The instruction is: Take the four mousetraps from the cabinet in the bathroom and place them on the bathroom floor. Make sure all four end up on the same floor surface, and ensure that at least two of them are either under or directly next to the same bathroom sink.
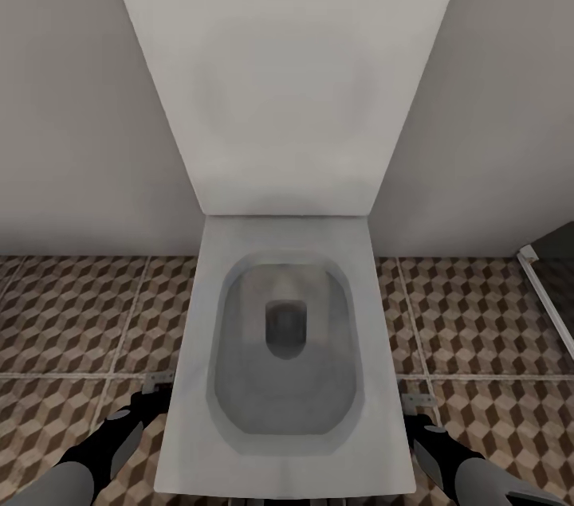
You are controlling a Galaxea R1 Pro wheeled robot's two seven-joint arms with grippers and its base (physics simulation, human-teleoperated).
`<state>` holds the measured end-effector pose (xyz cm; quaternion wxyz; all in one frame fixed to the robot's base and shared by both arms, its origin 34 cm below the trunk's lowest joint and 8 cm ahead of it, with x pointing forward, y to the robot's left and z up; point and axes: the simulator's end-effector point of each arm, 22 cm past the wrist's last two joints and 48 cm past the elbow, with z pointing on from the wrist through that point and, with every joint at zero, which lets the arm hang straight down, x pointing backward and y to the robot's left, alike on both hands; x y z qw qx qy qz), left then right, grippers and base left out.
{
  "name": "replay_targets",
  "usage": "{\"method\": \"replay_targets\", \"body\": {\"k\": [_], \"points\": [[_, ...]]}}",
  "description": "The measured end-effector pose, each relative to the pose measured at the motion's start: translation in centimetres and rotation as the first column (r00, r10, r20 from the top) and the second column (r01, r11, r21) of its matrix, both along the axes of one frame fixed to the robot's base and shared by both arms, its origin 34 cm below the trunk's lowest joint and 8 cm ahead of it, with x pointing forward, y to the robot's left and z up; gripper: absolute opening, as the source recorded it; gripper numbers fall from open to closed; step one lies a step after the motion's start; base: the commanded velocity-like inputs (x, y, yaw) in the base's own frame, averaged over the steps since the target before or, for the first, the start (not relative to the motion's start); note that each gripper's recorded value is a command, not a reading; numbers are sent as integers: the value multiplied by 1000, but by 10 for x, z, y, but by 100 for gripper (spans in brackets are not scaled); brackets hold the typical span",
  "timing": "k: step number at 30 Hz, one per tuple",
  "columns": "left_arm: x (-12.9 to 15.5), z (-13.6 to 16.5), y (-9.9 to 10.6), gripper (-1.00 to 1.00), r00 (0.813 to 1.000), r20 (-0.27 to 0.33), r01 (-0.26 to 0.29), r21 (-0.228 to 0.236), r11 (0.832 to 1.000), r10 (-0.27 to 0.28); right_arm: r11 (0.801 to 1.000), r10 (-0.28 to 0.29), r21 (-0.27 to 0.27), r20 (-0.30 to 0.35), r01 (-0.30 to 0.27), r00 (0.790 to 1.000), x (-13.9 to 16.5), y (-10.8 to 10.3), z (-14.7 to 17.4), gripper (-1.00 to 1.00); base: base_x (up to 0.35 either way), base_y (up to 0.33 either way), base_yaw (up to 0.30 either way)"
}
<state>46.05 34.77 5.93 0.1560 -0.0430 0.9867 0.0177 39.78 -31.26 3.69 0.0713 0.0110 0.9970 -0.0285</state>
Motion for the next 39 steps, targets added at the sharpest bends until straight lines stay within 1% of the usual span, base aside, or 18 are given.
{"method": "replay_targets", "body": {"k": [13,17,21,39], "points": [[-5,-1,0,-100,1000,-11,-4,0,1000,4,1000,-1,2,1,1,1000,0,1,0,100,0,0,0],[-21,-6,1,-100,999,-48,-5,3,1000,5,1000,-1,2,1,1,1000,0,1,0,100,0,0,0],[-32,-9,1,-100,998,-70,-4,5,1000,4,1000,-1,2,1,1,1000,0,1,0,100,0,0,0],[-37,-10,-3,-100,997,-80,1,1,1000,-1,1000,-1,2,1,1,1000,0,1,0,100,0,0,0]]}}
